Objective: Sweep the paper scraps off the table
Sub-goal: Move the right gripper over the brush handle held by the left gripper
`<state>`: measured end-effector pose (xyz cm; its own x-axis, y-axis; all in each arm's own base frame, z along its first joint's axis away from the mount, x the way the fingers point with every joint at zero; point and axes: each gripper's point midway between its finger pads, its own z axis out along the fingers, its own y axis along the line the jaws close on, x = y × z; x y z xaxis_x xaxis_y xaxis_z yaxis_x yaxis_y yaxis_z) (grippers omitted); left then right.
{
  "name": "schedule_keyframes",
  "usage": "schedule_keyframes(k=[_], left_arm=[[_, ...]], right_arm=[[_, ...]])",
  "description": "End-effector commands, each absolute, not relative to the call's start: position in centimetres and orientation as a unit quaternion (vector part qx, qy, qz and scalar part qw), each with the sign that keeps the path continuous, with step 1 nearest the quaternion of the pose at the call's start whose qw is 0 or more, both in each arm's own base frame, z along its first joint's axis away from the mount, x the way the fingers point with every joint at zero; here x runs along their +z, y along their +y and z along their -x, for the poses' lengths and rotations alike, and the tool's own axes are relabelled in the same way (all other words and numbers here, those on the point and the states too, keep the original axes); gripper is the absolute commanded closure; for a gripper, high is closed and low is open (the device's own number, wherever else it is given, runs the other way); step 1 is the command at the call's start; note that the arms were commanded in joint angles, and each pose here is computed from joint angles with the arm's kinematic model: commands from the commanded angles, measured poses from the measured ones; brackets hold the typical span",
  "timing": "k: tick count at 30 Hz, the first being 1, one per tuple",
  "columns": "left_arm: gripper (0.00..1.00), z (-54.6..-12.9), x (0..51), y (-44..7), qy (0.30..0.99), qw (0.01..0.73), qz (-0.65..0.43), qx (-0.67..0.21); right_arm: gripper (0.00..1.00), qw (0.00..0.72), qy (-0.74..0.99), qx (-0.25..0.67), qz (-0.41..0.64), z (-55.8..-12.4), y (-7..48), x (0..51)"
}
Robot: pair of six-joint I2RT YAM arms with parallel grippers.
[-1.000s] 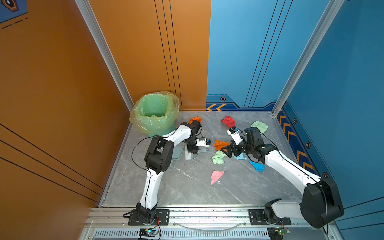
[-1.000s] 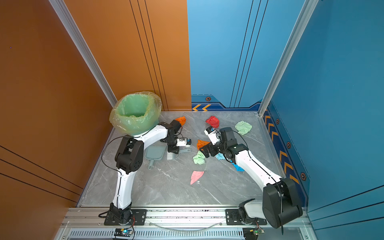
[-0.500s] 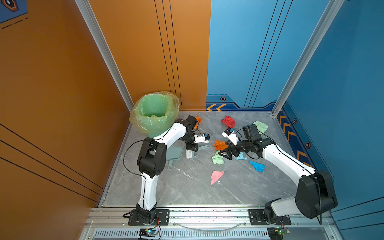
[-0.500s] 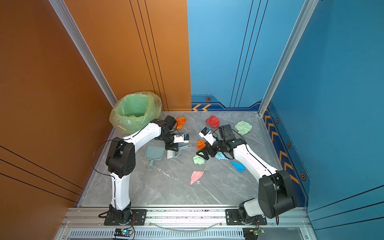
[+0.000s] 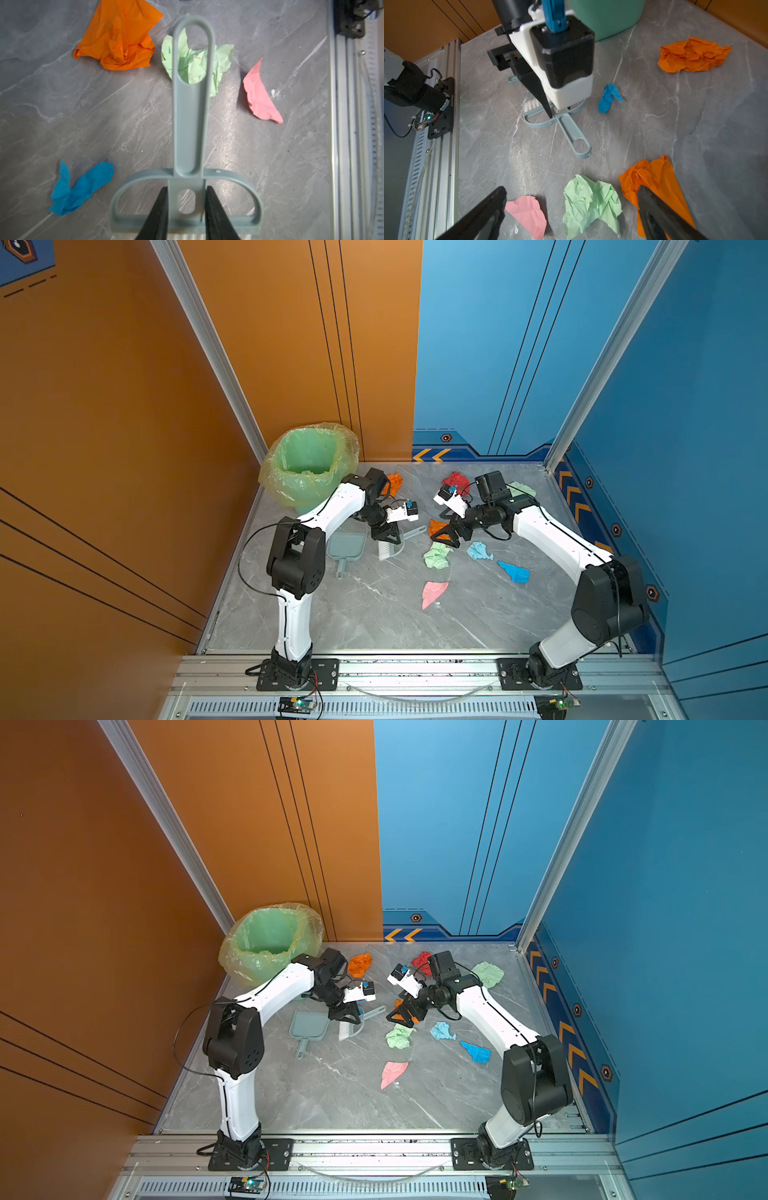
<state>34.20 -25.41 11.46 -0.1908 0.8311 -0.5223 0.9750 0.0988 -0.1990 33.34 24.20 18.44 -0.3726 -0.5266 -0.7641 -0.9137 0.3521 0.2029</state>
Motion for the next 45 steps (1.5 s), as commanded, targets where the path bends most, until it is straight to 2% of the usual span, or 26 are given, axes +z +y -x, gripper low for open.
schedule_keyframes(k=[1,19,45], left_arm=[[0.97,-33.0,14.1,-26.5,0.708,0.154,-0.613,-0.314],[0.96,-31.7,16.3,-27.9,0.682,0.160,-0.595,-0.394],[0.97,-31.2,16.9,-28.4,0.664,0.151,-0.601,-0.418]], right_arm=[[0.01,0.289,0.748,0.344,0.488,-32.4,25.1,19.1],[0.03,0.276,0.709,0.402,0.509,-30.9,28.2,19.8],[0.13,0.252,0.693,0.424,0.526,-29.7,30.3,19.6]])
